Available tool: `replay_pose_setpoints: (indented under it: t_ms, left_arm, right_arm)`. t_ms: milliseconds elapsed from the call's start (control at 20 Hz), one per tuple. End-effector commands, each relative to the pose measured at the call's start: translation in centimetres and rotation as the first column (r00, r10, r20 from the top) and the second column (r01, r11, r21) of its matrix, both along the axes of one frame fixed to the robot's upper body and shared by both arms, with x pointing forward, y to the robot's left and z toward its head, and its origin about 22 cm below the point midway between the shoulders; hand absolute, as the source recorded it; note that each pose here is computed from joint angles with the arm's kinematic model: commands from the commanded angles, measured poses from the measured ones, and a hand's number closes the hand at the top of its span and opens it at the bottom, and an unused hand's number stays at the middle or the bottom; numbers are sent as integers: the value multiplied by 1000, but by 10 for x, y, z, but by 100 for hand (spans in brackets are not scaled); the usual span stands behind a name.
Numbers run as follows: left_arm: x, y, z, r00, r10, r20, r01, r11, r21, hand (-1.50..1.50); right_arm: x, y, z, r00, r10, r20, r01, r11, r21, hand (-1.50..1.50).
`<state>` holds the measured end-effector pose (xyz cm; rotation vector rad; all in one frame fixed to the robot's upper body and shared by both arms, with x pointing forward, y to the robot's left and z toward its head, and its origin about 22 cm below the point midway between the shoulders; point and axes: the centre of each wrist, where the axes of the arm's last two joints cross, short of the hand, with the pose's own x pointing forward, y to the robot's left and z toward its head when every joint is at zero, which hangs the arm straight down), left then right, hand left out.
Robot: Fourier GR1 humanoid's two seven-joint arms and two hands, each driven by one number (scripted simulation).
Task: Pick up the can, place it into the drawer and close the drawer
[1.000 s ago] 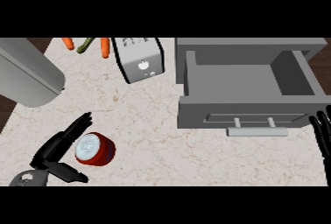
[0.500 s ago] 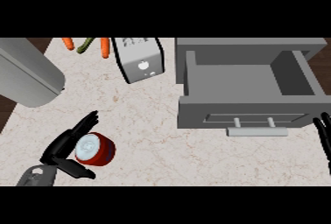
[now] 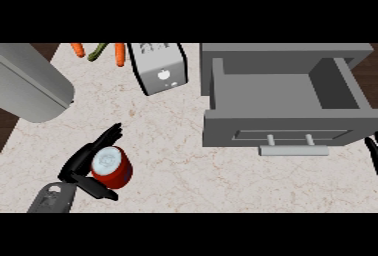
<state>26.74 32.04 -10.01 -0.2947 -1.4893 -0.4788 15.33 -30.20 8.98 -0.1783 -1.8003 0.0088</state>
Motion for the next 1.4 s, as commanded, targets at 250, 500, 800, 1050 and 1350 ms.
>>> replay_pose_setpoints:
  t_ms: [250, 500, 800, 1050, 1350]
  left_arm:
    - [15, -23, 4, 996, -85, 13, 86, 995, -45, -150]
    - [13, -24, 5, 995, -100, 21, 102, 992, -76, 150]
    - [11, -62, 18, 987, -161, -15, 157, 977, -141, 150]
    - [10, -46, 12, 972, 233, 6, -229, 958, -170, 150]
    - [15, -42, 21, 796, 606, 14, -591, 782, -199, 150]
  right_arm:
    - [-2, 11, -6, 1000, 15, 4, -15, 1000, 0, -150]
    - [-14, -9, -5, 1000, -2, 25, 2, 1000, 13, -150]
    - [-13, 4, -6, 1000, -3, 16, 2, 999, 41, -150]
    - [-5, 9, 3, 1000, -9, 16, 8, 1000, 25, -150]
    - [-6, 2, -9, 999, -25, 31, 24, 999, 36, -150]
